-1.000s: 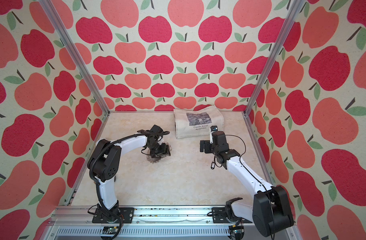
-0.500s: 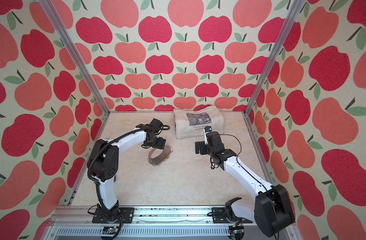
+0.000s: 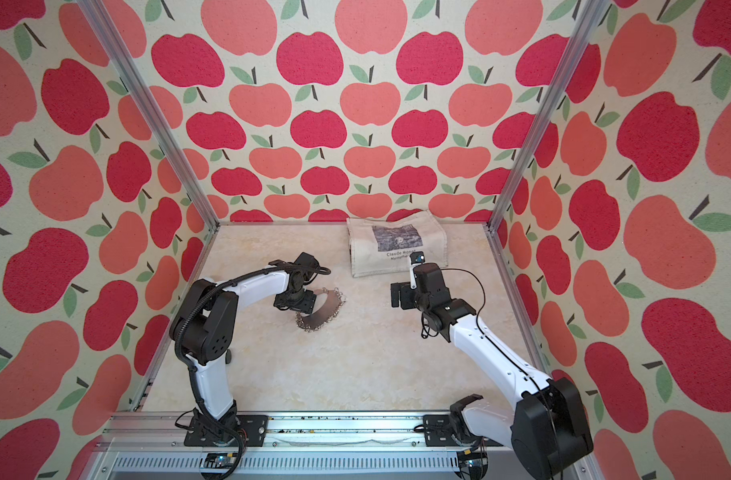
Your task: Put the keys on the keyring
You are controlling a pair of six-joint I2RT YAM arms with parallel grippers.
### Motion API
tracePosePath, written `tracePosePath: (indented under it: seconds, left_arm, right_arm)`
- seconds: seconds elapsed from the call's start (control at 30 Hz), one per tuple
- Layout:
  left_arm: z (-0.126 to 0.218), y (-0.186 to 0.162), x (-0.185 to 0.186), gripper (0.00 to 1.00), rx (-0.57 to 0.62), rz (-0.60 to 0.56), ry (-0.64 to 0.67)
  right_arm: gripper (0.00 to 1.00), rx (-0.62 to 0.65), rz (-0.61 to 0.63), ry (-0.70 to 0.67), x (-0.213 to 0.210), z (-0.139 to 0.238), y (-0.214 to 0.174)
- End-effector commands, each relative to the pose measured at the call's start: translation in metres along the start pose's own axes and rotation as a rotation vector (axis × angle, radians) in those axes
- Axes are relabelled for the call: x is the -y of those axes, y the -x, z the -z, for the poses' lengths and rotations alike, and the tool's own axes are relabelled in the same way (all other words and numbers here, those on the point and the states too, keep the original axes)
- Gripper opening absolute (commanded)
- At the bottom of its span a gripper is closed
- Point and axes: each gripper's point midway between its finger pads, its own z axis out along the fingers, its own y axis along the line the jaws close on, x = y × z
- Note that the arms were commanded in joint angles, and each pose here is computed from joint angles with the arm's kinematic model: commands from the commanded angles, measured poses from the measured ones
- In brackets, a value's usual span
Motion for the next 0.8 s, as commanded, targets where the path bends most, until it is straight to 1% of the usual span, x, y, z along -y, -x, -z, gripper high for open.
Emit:
tracePosePath:
  seconds: [0.0, 0.1, 0.2, 0.27, 0.33, 0.37, 0.5, 0.6, 0.67, 0.77]
  left_arm:
    - [-0.011, -0.083, 0.011, 0.78, -0.254, -0.003, 0.008]
    - [-0.003, -0.116, 0.029, 0.76, -0.313, 0.021, -0.033]
    - [0.007, -0.135, 0.053, 0.76, -0.336, 0.034, -0.088]
    - [0.013, -0.137, 0.066, 0.76, -0.327, 0.027, -0.101]
    - [0.019, -0.133, 0.074, 0.76, -0.307, 0.036, -0.113]
    - [0.023, -0.128, 0.076, 0.76, -0.289, 0.049, -0.123]
    - [0.042, -0.104, 0.068, 0.77, -0.156, 0.141, -0.152]
    - [0.051, -0.097, 0.051, 0.77, -0.097, 0.232, -0.188]
    - [0.054, -0.099, 0.037, 0.77, -0.083, 0.273, -0.192]
    - [0.055, -0.105, 0.019, 0.77, -0.067, 0.323, -0.189]
  right_arm:
    - [0.99, 0.029, -0.009, 0.006, -0.004, 0.009, 0.015]
    - [0.99, 0.017, -0.009, 0.025, -0.01, 0.007, 0.014]
    - [0.99, -0.014, -0.016, 0.068, -0.021, 0.0, 0.008]
    - [0.99, -0.06, -0.025, 0.105, -0.031, -0.009, 0.0]
    - [0.99, -0.133, -0.037, 0.155, -0.045, -0.017, -0.012]
    - [0.99, -0.19, -0.044, 0.18, -0.053, -0.023, -0.023]
    - [0.99, -0.421, -0.024, 0.333, -0.097, -0.038, -0.07]
    - [0.99, -0.571, 0.032, 0.42, -0.131, -0.038, -0.102]
    - [0.99, -0.624, 0.101, 0.419, -0.145, -0.035, -0.119]
    - [0.99, -0.669, 0.2, 0.352, -0.15, -0.038, -0.14]
